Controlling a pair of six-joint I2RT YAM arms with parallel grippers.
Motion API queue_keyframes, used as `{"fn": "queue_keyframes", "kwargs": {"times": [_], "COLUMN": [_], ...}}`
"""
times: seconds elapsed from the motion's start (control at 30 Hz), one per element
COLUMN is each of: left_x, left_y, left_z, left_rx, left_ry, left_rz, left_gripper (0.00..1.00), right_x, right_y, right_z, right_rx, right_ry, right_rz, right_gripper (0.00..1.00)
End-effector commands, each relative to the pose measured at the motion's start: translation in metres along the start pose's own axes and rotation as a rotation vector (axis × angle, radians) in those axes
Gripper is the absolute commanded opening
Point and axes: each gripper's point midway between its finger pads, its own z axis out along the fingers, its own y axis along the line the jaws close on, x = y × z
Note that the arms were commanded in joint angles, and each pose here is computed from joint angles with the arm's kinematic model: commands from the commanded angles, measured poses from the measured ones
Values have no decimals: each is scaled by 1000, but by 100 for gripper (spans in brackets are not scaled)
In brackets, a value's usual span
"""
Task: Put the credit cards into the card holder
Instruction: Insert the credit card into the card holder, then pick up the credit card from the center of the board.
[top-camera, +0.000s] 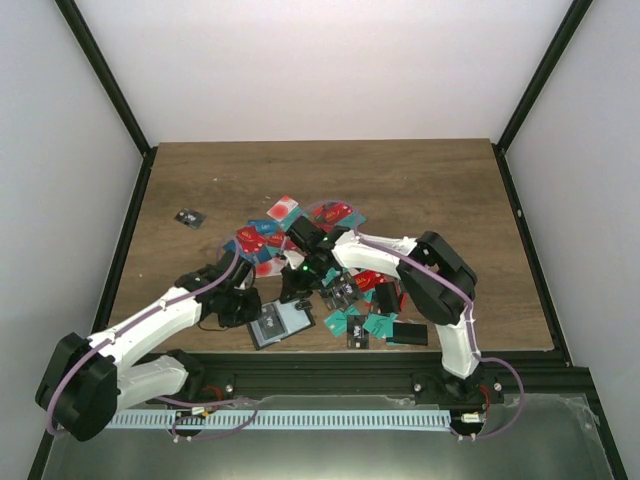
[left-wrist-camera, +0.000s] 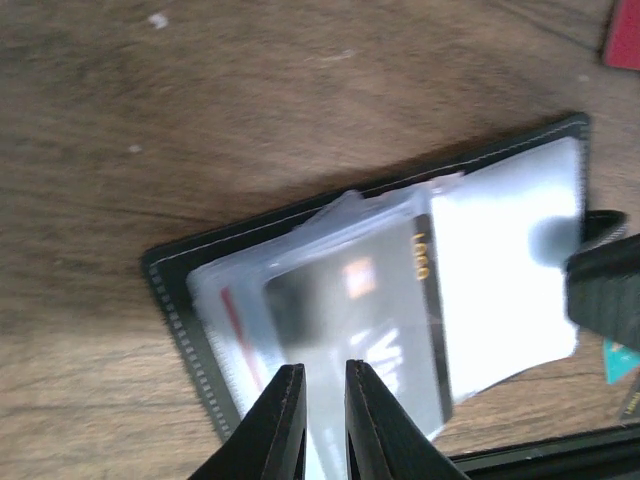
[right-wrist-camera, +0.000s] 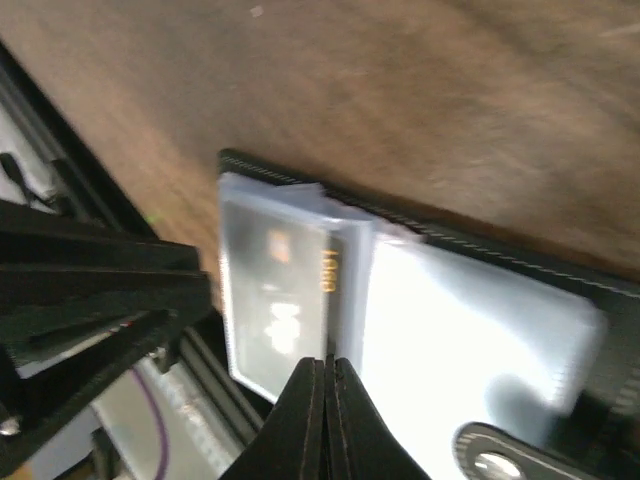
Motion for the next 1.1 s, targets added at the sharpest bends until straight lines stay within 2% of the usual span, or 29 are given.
{"fn": "queue_keyframes", "kwargs": {"times": [0.0,0.17,0.33,0.63,1.07], "left_x": [7,11,22,30,26], "left_y": [25,51,62,60,46], "left_z": [-7,-11,3,27,37], "left_rx": [-124,-240,-257,-222,-181], "left_ry": [2,-20,16,65,64], "left_rz": [-52,-105,-137,-124,-99], "left_gripper": [14,12,11,10,10], "right_x": [7,14,16,17,19], "right_y": [-26,-33,-33,-21,9], "right_z": [-7,7,22,39,47], "right_rx": [164,250,285,267,198], "right_ry": [-26,-17,-3,25,41], "right_rz": [-12,-37,-64,-105,-165], "right_gripper": [1,1,1,1,1]}}
